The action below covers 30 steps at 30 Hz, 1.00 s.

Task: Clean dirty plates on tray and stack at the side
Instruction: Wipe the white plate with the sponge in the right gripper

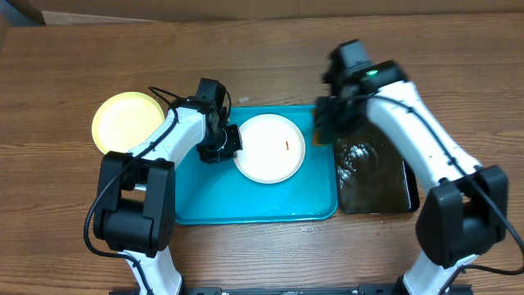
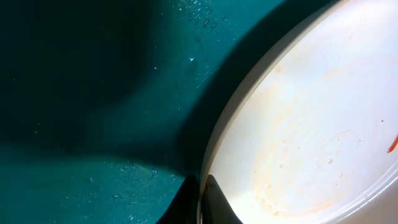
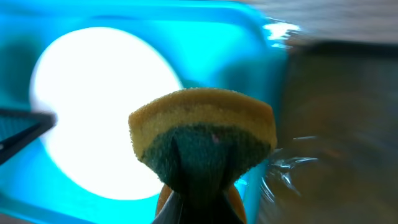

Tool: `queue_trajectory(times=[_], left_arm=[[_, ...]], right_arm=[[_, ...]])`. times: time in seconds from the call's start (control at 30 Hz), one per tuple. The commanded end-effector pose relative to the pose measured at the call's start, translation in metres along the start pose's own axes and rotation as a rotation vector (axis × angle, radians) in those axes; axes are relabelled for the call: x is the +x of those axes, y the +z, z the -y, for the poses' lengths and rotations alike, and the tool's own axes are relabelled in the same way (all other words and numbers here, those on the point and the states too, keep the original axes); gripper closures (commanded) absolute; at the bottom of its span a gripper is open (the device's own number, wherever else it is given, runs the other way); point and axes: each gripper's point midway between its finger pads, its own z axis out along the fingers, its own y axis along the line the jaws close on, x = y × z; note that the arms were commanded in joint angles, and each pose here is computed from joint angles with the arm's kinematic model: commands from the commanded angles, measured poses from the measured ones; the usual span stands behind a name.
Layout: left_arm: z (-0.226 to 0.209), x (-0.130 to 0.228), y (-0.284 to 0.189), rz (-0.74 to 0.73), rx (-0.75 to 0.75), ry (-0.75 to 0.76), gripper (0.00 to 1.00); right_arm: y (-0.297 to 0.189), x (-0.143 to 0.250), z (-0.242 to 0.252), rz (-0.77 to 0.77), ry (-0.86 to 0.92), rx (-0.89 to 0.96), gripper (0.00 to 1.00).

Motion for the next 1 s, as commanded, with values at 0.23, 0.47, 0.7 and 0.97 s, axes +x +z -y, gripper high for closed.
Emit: queue_trajectory(times=[0.23, 0.47, 0.7, 0.97], left_arm=[[0.001, 0.002, 0.003, -0.008, -0.004, 0.006, 0.96], [0.001, 0.002, 0.003, -0.008, -0.004, 0.011, 0.95], [0.000, 0.002, 0.003, -0.008, -0.005, 0.033, 0.95], [0.000, 0.002, 0.003, -0.008, -0.005, 0.033, 0.95]], right_arm=[[0.023, -0.011, -0.053, 0.209, -0.289, 0.328, 0.96], [0.070, -0.003, -0.042, 0.134, -0.321, 0.423, 0.96], [0.105, 0.002, -0.020, 0.069, -0.269, 0.475, 0.96], [0.127, 0.037, -0.064, -0.100, -0.311, 0.161, 0.96]])
